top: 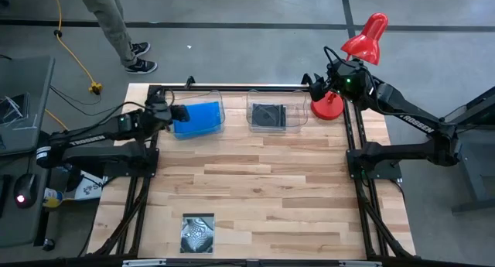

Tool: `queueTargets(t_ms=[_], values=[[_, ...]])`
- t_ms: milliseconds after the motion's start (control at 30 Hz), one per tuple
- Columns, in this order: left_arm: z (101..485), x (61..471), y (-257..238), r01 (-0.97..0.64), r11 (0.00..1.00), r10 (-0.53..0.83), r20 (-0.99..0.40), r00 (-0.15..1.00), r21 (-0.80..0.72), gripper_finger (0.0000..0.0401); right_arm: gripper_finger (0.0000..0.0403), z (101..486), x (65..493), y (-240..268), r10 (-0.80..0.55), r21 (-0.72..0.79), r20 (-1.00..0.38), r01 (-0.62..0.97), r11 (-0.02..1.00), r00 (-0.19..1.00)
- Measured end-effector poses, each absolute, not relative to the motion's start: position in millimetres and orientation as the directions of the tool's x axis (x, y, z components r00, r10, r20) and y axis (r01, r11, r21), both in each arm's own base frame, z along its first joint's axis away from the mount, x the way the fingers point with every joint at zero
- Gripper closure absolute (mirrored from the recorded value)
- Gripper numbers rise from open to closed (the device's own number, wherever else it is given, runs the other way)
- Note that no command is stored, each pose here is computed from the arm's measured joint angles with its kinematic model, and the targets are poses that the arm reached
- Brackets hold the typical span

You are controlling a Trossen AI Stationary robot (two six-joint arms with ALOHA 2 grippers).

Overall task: Pick & place jewel cases by type
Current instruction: Put the black CD case into the right transparent bin

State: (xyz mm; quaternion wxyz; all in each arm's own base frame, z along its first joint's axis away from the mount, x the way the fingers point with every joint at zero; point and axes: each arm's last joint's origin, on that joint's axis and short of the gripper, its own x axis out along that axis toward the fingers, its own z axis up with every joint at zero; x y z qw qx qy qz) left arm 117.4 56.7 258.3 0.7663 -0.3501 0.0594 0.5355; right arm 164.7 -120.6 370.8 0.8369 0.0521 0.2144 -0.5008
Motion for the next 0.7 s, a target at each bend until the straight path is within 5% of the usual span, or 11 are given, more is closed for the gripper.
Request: queueTargets(t_ms=[433,700], values=[[293,98,46,-0.726,0.586,0.71,-0.203,0.674,-0.361,0.0292,0.0163,372,169,-119,-0.738,-0.057,-0.422,0.797,0.601,0.527],[303,96,37,-0.495,0.841,0.481,-0.12,0.869,-0.216,0.0293,0.0163,372,172,-116,-0.659,0.08,-0.429,0.753,0.654,0.618]])
